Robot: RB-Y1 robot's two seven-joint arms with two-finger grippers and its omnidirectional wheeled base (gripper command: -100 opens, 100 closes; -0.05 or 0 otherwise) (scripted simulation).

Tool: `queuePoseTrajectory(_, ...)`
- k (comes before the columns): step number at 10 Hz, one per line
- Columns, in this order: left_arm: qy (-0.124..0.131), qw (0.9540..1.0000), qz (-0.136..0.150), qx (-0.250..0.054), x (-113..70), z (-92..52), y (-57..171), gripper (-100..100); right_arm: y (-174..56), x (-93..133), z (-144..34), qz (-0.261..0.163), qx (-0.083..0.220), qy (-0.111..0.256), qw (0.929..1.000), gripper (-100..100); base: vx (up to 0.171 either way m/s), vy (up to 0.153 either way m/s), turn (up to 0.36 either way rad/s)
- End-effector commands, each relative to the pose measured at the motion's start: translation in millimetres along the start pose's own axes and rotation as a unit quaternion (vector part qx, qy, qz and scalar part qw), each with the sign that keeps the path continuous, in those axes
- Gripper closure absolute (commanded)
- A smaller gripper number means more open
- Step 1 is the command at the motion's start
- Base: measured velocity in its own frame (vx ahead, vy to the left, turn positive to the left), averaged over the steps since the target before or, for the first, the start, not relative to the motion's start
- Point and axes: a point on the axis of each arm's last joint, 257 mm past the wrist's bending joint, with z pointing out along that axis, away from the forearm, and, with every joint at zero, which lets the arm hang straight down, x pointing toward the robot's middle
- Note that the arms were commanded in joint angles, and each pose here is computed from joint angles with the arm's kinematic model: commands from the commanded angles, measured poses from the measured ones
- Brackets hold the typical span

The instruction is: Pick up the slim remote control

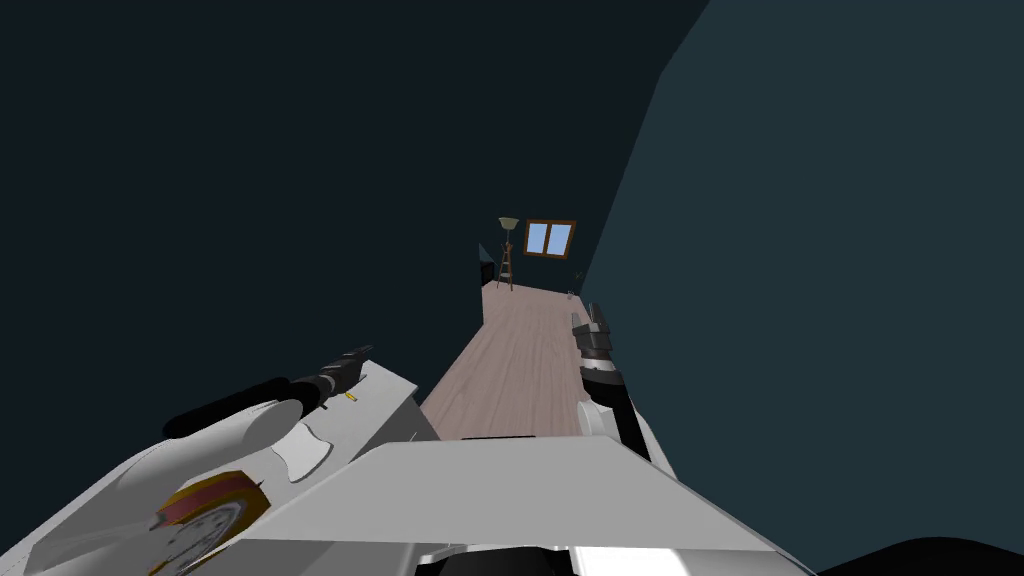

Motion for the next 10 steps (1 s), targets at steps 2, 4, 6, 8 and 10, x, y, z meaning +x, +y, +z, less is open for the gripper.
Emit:
queuePoseTrajectory(2,-0.001,0.998,0.017,-0.06,-19.9,-3.8,40.0,-100,0.0,0.0,0.0,0.0,0.0,0.0,1.0,0,0.04,0.028,-0.122)
queuePoseTrajectory(4,-0.002,0.9944,0.028,-0.102,-34.2,-9.7,68.9,-100,0.0,-0.1,0.0,0.0,0.0,0.0,1.0,0,0.05,0.033,-0.094)
queuePoseTrajectory(6,0.005,0.9926,0.03,-0.117,-31.0,-11.5,77.0,-100,0.0,-0.1,0.0,0.0,0.0,0.0,1.0,0,0.042,0.026,-0.022)
queuePoseTrajectory(8,0.008,0.9866,0.041,-0.158,-42.7,-20.7,104.8,-100,0.0,0.0,0.0,0.0,0.0,0.0,1.0,0,0.04,0.031,-0.095)
queuePoseTrajectory(10,0.014,0.979,0.051,-0.197,-53.4,-31.7,131.6,-100,0.0,-0.1,0.0,0.0,0.0,0.0,1.0,0,0.051,0.037,-0.06)
